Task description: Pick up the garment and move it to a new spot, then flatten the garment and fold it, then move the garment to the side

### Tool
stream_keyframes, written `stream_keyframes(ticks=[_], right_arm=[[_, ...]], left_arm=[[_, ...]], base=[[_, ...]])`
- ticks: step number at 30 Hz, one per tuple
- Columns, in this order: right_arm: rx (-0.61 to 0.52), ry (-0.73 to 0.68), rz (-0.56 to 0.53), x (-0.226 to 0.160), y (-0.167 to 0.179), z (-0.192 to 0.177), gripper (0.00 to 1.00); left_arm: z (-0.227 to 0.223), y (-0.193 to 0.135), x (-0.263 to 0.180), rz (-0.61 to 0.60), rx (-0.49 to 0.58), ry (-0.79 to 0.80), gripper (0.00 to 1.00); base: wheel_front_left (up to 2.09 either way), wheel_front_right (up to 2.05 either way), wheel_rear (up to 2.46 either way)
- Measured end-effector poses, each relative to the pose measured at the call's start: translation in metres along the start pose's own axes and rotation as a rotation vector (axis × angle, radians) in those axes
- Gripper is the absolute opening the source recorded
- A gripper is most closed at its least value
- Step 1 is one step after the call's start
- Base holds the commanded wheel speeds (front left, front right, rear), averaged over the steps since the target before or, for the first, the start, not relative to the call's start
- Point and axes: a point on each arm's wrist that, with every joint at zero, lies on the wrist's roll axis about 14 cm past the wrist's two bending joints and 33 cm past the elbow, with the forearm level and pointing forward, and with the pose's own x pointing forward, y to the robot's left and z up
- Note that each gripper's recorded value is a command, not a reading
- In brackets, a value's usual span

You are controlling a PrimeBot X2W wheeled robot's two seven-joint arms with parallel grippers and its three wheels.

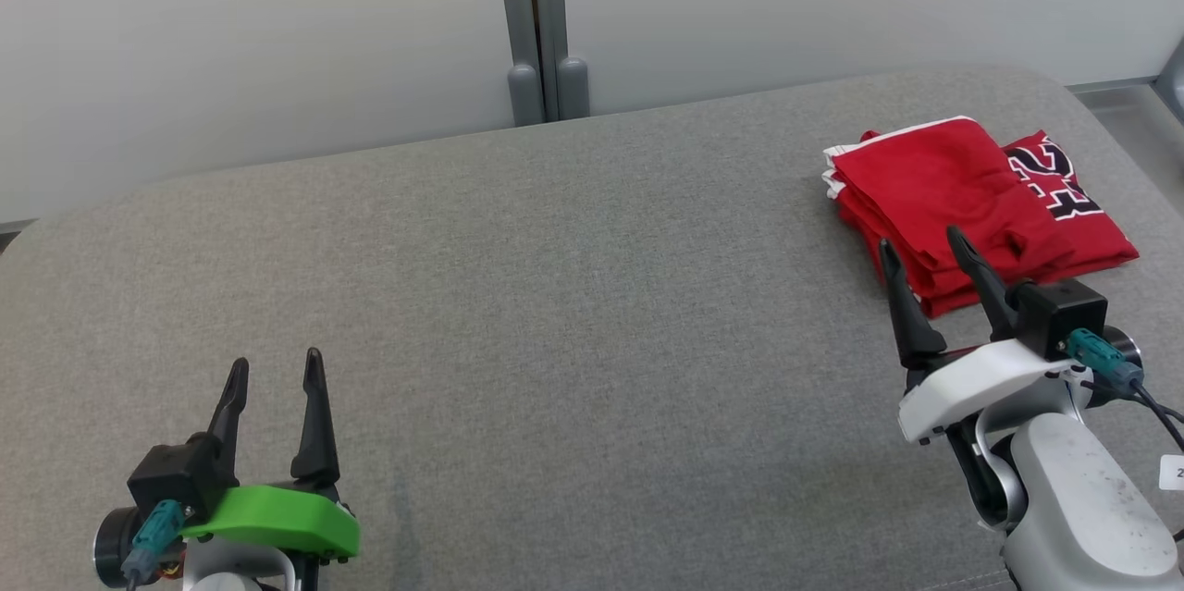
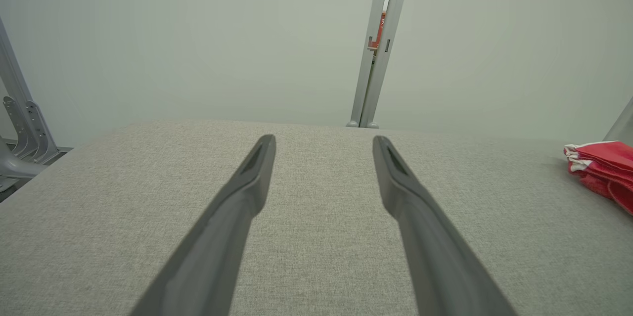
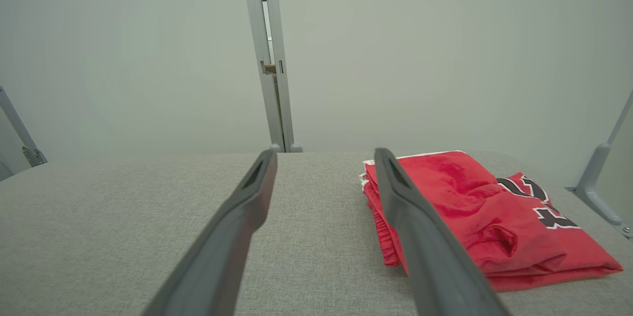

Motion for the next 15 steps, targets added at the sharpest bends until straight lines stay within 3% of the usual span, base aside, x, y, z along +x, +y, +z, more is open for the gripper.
stream_keyframes(ticks=[9,10,15], right_arm=[[0.005,0.001,-0.001,0.000,0.001,-0.001,1.00],[0.008,0.005,-0.001,-0.001,0.002,-0.002,0.00],[0.052,0.088,-0.019,-0.015,0.003,-0.030,0.00]], left_arm=[[0.000,0.002,-0.001,0.005,0.005,0.001,1.00],[-0.001,0.002,-0.001,0.006,0.004,0.004,0.00],[-0.022,0.004,-0.009,0.025,-0.026,0.075,0.00]], base=[[0.00,0.00,0.00],[0.00,0.00,0.00],[0.00,0.00,0.00]])
